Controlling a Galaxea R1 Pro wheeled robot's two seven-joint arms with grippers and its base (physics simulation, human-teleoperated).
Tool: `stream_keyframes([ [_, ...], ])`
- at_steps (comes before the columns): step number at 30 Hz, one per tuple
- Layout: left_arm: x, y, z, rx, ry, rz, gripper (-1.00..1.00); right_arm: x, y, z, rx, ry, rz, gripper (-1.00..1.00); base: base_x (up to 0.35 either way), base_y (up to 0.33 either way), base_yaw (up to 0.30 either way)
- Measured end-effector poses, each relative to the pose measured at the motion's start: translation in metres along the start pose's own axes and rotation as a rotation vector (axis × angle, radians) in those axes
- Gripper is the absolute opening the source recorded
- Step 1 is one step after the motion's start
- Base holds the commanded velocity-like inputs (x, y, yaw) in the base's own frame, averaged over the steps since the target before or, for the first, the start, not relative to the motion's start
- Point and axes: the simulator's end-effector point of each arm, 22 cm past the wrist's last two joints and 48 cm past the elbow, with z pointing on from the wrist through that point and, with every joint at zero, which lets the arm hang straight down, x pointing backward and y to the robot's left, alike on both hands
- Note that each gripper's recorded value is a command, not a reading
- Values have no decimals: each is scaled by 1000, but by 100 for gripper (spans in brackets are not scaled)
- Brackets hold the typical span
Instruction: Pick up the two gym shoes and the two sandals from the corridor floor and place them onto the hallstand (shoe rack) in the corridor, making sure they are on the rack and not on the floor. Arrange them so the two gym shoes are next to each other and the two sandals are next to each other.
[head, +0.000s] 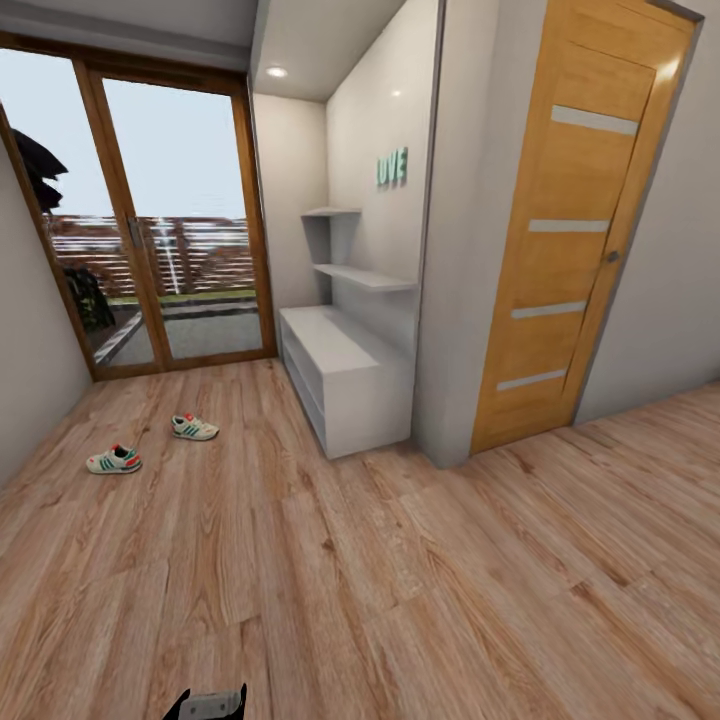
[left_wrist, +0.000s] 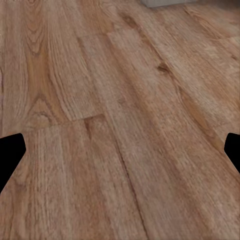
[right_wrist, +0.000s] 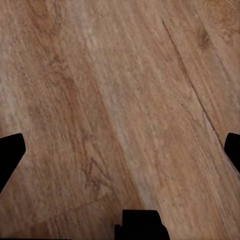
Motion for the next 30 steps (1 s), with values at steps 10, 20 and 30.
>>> stream_keyframes([
  [10,0,0,0,0,0,0,100,0,-1,0,2,-1,3,100,192,1,0],
  [20,3,0,0,0,6,0,100,3,-1,0,4,7,10,100,338,0,101],
  [30,4,0,0,0,8,0,100,3,-2,0,3,7,9,100,345,0,12],
])
